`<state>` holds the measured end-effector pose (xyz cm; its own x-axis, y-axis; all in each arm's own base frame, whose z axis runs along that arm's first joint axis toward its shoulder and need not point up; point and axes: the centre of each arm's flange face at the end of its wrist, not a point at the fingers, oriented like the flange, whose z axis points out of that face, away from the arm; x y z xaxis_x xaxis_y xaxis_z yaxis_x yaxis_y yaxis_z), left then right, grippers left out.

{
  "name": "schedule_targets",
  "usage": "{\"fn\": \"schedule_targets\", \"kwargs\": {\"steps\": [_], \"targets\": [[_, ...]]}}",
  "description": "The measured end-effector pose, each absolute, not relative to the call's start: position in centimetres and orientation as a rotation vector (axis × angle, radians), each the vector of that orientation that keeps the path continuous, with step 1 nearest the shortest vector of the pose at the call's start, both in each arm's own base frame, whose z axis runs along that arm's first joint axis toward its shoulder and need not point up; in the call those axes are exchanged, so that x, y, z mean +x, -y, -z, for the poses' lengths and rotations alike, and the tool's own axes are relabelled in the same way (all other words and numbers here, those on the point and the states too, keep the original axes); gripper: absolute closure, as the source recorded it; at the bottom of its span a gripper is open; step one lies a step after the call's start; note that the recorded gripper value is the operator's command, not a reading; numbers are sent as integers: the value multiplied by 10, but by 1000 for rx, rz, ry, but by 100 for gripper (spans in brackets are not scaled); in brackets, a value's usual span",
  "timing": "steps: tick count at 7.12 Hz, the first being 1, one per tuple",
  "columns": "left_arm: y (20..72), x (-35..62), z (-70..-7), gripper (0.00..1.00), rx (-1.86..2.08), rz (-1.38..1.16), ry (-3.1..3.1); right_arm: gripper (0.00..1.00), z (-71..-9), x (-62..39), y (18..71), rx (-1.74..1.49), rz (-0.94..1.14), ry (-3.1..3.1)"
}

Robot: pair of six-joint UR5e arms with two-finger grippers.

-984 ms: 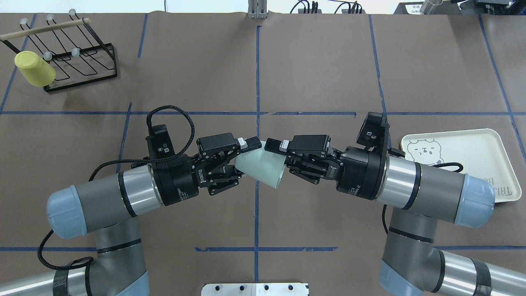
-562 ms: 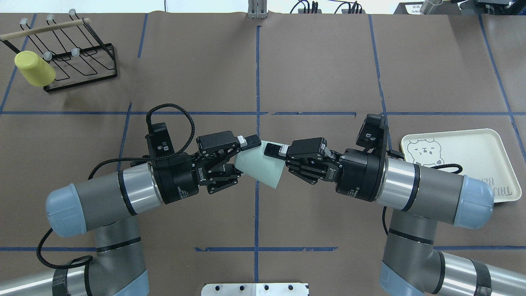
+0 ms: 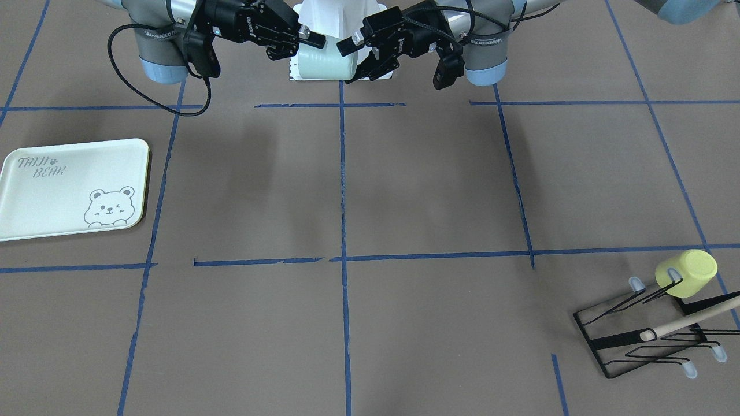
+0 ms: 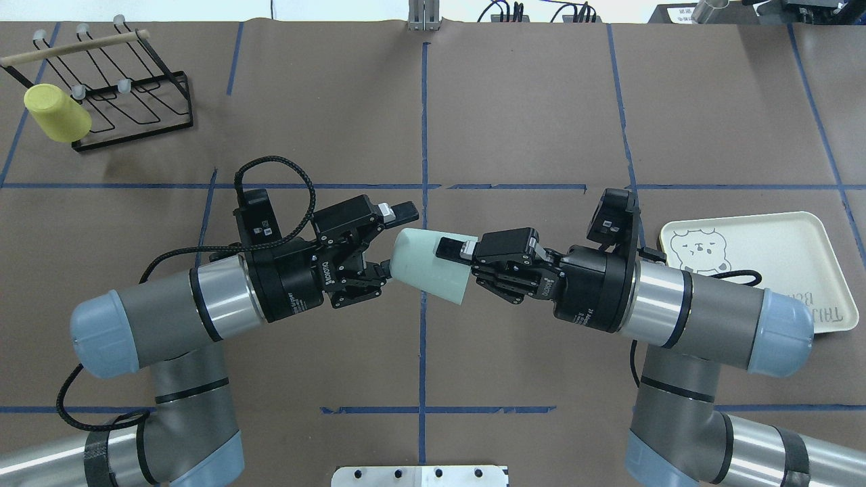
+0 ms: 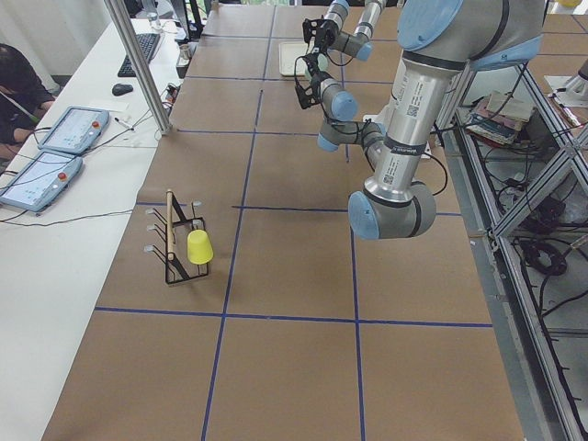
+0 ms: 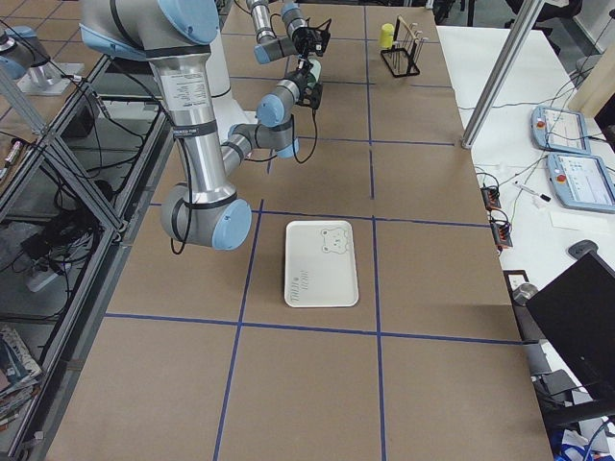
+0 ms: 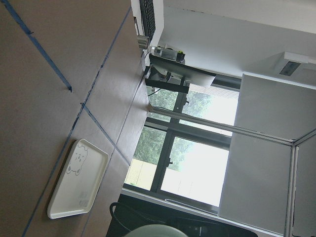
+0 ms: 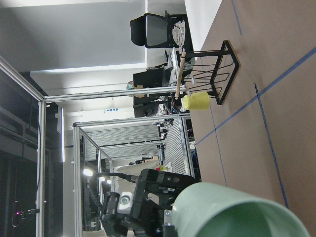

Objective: Left arm grabs green cup and hands to right arm on tray

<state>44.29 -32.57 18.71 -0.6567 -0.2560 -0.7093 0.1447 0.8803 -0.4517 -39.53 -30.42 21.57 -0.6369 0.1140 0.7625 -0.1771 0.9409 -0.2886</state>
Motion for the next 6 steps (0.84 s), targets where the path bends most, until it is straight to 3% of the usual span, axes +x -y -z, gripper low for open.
{"fn": "schedule_targets", "kwargs": {"steps": [6], "targets": [[391, 423, -207, 0, 71, 720, -2090, 100, -216, -390, 311, 54, -427, 2201]]}}
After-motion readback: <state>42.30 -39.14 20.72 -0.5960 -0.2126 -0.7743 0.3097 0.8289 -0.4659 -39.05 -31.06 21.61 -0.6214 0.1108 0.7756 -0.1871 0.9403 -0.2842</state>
